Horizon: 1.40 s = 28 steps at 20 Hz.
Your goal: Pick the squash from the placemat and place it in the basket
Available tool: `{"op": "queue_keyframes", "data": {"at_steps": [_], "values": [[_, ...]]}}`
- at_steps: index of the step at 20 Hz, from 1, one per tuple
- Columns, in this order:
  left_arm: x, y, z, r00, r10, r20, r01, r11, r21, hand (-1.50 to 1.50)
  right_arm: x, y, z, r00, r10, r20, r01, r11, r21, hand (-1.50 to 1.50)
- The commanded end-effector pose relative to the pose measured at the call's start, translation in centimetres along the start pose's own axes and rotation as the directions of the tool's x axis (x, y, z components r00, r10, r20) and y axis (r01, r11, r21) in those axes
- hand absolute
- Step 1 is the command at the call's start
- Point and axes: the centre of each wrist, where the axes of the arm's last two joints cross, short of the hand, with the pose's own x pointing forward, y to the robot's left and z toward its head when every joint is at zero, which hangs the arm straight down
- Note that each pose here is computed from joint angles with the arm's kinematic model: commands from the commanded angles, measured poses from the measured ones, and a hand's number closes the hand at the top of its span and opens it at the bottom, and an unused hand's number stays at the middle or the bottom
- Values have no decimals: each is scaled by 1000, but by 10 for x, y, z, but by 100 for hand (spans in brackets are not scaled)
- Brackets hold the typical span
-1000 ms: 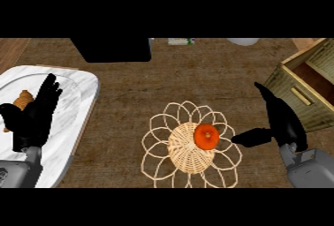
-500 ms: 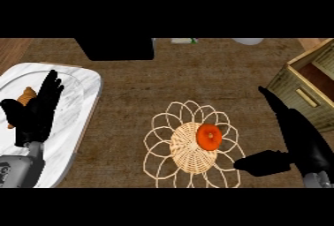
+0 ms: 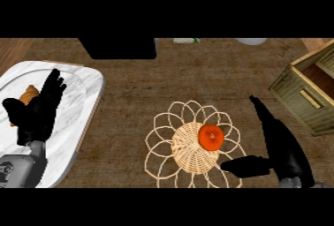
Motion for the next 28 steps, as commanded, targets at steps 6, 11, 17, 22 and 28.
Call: {"op": "queue_keyframes", "data": {"at_steps": [6, 11, 17, 22, 28], "values": [[2, -10, 3, 1000, 17, -8, -17, 1000, 1, 0, -40, 48, -5, 1000, -9, -2, 9, 998, -61, -150], [-9, -11, -3, 1000, 8, 1, -8, 1000, 6, 0, -24, 60, -5, 1000, 9, 4, -9, 997, -82, -150], [14, 16, -6, 1000, 7, -6, -7, 1000, -10, 0, -19, 76, -5, 999, -31, 31, 33, 996, -77, -150], [1, -3, -11, 1000, 5, 5, -5, 1000, -9, 0, -31, 77, -15, 999, -29, 24, 31, 996, -80, -150], [-6, -7, 8, 1000, -12, 8, 12, 1000, -14, 0, -35, 89, -25, 1000, -24, -3, 24, 998, -64, -150]]}}
